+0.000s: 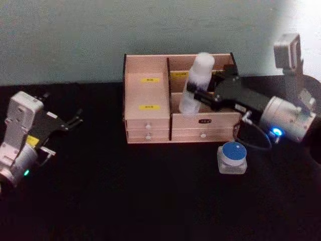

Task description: Pick up the facial cleanser and watermelon frost from the table and place them into the tiered storage box.

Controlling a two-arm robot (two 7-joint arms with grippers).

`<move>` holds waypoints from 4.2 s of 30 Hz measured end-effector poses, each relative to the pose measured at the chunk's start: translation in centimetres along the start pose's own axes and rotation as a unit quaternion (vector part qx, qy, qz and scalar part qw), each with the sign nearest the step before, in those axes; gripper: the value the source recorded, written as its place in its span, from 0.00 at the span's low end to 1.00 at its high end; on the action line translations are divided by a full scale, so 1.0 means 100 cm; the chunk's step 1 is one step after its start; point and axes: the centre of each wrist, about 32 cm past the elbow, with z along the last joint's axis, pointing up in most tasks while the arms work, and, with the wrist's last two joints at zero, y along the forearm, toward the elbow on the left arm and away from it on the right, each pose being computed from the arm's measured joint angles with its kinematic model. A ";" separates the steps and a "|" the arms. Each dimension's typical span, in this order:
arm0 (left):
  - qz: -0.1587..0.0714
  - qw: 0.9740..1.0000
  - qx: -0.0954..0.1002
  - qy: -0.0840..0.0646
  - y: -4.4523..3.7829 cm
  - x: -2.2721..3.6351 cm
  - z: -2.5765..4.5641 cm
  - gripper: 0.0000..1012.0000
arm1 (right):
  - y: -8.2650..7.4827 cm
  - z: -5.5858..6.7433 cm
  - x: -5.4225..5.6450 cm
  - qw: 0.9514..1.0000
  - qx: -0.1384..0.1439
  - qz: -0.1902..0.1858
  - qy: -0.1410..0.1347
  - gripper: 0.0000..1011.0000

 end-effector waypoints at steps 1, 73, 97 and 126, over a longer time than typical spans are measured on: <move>0.000 1.000 0.000 0.000 0.0000 0.0000 0.0000 0.99 | 0.004 0.003 0.002 1.000 0.003 -0.011 -0.003 0.59; 0.000 1.000 0.000 0.000 0.0000 0.0000 0.0000 0.99 | 0.075 -0.026 0.047 0.995 -0.056 -0.082 0.015 0.59; 0.000 1.000 0.000 0.000 0.0000 0.0000 0.0000 0.99 | 0.072 -0.022 0.044 0.995 -0.044 -0.088 0.006 0.99; 0.000 1.000 0.000 0.000 0.0000 0.0000 0.0000 0.99 | -0.039 0.015 0.002 0.994 -0.054 -0.098 0.005 0.99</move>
